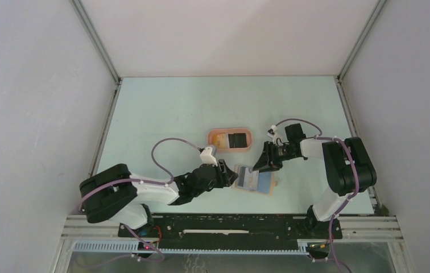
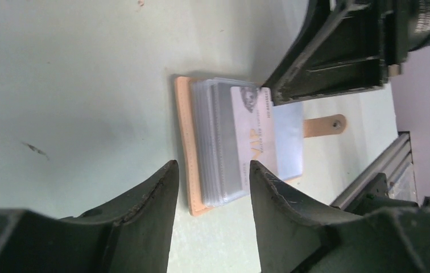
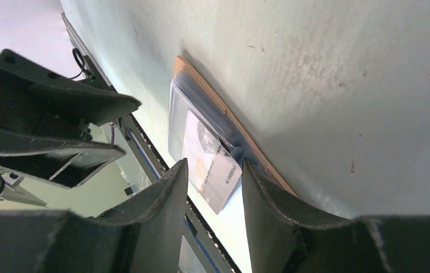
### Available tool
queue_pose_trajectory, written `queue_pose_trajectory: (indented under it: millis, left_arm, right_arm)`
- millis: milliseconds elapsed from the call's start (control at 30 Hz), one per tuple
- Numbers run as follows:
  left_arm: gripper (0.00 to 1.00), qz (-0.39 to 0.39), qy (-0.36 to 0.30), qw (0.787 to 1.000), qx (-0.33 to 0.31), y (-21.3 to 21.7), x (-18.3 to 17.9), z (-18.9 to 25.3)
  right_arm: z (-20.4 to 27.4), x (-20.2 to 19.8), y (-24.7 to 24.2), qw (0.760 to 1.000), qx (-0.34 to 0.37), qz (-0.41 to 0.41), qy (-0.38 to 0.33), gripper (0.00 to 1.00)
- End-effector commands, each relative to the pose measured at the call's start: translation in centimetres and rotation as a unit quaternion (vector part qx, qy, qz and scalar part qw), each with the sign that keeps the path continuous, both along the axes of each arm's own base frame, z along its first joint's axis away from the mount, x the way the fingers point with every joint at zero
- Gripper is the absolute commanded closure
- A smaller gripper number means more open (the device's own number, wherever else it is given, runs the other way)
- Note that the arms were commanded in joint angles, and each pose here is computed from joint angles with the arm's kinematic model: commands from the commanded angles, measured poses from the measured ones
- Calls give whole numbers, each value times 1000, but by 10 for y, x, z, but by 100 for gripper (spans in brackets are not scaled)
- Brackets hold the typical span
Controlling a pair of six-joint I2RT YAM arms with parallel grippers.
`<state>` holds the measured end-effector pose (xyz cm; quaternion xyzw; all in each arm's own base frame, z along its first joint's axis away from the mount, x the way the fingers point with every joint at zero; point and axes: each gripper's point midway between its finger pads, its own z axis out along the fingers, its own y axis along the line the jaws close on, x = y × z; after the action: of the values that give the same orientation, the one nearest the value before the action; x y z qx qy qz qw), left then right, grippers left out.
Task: Put the credit cards into the card holder
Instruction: Insert the credit card into the card holder.
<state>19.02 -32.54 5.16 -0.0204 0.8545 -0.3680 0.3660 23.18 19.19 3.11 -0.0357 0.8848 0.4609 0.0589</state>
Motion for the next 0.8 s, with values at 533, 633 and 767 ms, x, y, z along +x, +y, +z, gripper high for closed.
queue_pose_trajectory:
  millis: [533, 633, 767]
  left_arm:
    - [49, -124, -118, 985, -18, -37, -21, 67]
    - [48, -119, -131, 984, -8, -33, -18, 71]
    - [47, -119, -151, 981, 14, -27, -14, 74]
  right_arm:
    - [21, 15, -3, 999, 7, 10, -41, 45]
    - [23, 17, -5, 999, 10, 8, -44, 44]
    - [28, 18, -7, 999, 14, 5, -48, 44]
